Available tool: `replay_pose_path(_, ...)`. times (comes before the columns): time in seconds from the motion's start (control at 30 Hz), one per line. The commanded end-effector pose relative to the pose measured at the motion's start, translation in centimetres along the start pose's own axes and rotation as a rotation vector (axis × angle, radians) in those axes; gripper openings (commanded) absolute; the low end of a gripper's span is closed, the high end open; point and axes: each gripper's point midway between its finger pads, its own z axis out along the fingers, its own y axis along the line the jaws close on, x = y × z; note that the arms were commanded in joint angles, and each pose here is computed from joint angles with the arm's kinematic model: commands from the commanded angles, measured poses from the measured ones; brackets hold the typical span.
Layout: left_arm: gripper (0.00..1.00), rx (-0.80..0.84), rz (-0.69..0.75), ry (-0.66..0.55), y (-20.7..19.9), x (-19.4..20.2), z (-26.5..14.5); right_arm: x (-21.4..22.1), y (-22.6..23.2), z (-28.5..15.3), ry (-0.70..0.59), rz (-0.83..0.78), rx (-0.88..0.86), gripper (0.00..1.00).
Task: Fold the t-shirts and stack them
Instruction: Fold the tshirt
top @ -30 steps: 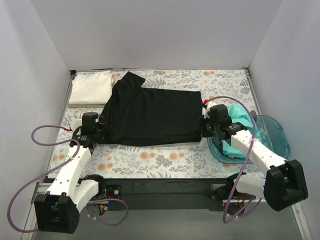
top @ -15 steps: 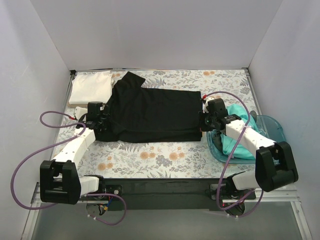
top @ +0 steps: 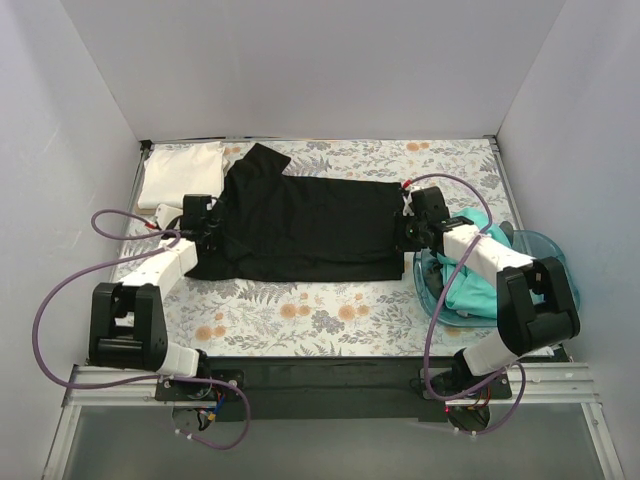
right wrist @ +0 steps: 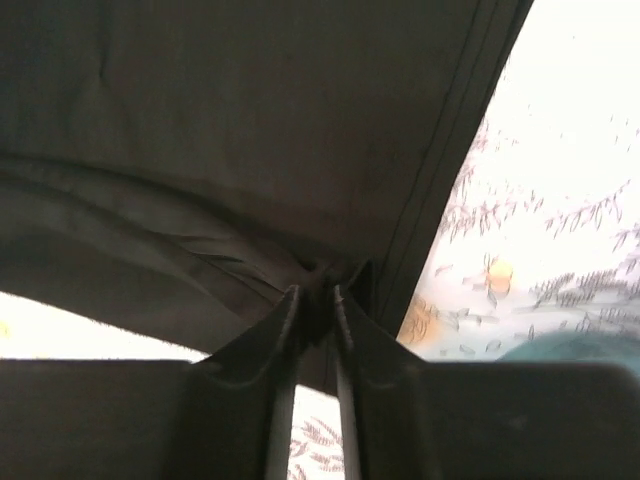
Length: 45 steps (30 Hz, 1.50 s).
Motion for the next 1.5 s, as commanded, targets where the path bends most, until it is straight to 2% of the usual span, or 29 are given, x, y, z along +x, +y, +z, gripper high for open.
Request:
replay_pose_path(0.0, 0.05, 0.105, -0.012, -0.049, -4.0, -1.6, 0.1, -4.1, 0.6, 0.1, -0.098, -0.008, -0.011, 0.27)
replay_pose_path(0.07, 0.13, 0.114, -0.003, -0.040, -4.7, -1.4, 0.7, -5.0, 1.4, 0.1, -0.119, -0.015, -0.050, 0.37)
replay_pose_path(0.1, 0.29, 0.135, 0.020, -0.040, -5.6, -1.6, 0.6, -5.3, 1.9, 0.0, -0.124, -0.019, -0.076, 0.52)
replay_pose_path(0.13, 0.40, 0.139, 0.039, -0.034, -6.0, -1.5, 0.8, -5.4, 3.1, -0.3, -0.126, -0.028, -0.142, 0.62)
replay_pose_path(0.17, 0.46, 0.118, 0.062, -0.018, -5.7, -1.1, 1.3, -5.5, 3.6, -0.3, -0.136, -0.032, -0.172, 0.77)
replay_pose_path(0.2, 0.77, 0.129, 0.078, -0.008, -6.5, -1.2, 1.1, -5.6, 4.2, -0.8, -0.144, -0.038, -0.199, 0.98)
replay_pose_path(0.23, 0.89, 0.129, 0.094, 0.014, -6.5, -0.8, 1.1, -5.5, 4.4, -1.0, -0.143, -0.042, -0.217, 0.98)
replay_pose_path(0.27, 0.89, 0.119, 0.108, 0.023, -6.3, -0.7, 1.1, -5.1, 4.4, -1.1, -0.139, -0.043, -0.217, 0.98)
replay_pose_path(0.43, 0.90, 0.147, 0.102, 0.058, -5.7, -0.4, -1.2, -4.5, 6.0, -3.7, -0.185, -0.075, -0.302, 0.98)
replay_pose_path(0.47, 0.91, 0.137, 0.114, 0.081, -4.5, 0.3, -1.3, -4.2, 6.4, -4.0, -0.196, -0.083, -0.319, 0.98)
replay_pose_path(0.63, 0.92, 0.171, 0.129, 0.145, -2.0, 2.2, -3.6, -1.6, 8.6, -4.3, -0.160, -0.135, -0.381, 0.98)
replay_pose_path(0.8, 0.93, 0.123, 0.153, 0.180, 0.8, 3.9, -3.4, 0.3, 9.9, -3.5, -0.113, -0.166, -0.392, 0.98)
replay_pose_path(1.0, 0.91, 0.051, 0.168, 0.187, 2.4, 4.7, -1.9, 1.5, 10.5, -2.9, -0.077, -0.175, -0.397, 0.98)
replay_pose_path(1.13, 0.72, 0.044, 0.177, 0.192, 1.8, 5.0, -1.1, 1.6, 10.4, -2.9, -0.076, -0.178, -0.390, 0.98)
replay_pose_path(1.23, 0.65, 0.018, 0.186, 0.185, 2.1, 5.2, -0.1, 1.7, 10.1, -2.8, -0.078, -0.179, -0.379, 0.98)
replay_pose_path(1.3, 0.57, 0.007, 0.189, 0.173, 2.1, 5.1, 0.3, 1.7, 10.1, -2.9, -0.082, -0.181, -0.377, 0.98)
replay_pose_path(1.33, 0.52, 0.003, 0.189, 0.167, 2.1, 5.0, 0.5, 1.6, 10.0, -2.9, -0.085, -0.179, -0.372, 0.98)
replay_pose_path(1.37, 0.41, -0.010, 0.192, 0.159, 2.2, 4.9, 0.8, 1.6, 10.0, -2.9, -0.087, -0.179, -0.371, 0.98)
replay_pose_path(1.47, 0.28, -0.011, 0.193, 0.159, 1.9, 4.9, 1.1, 1.7, 9.9, -3.0, -0.089, -0.182, -0.368, 0.98)
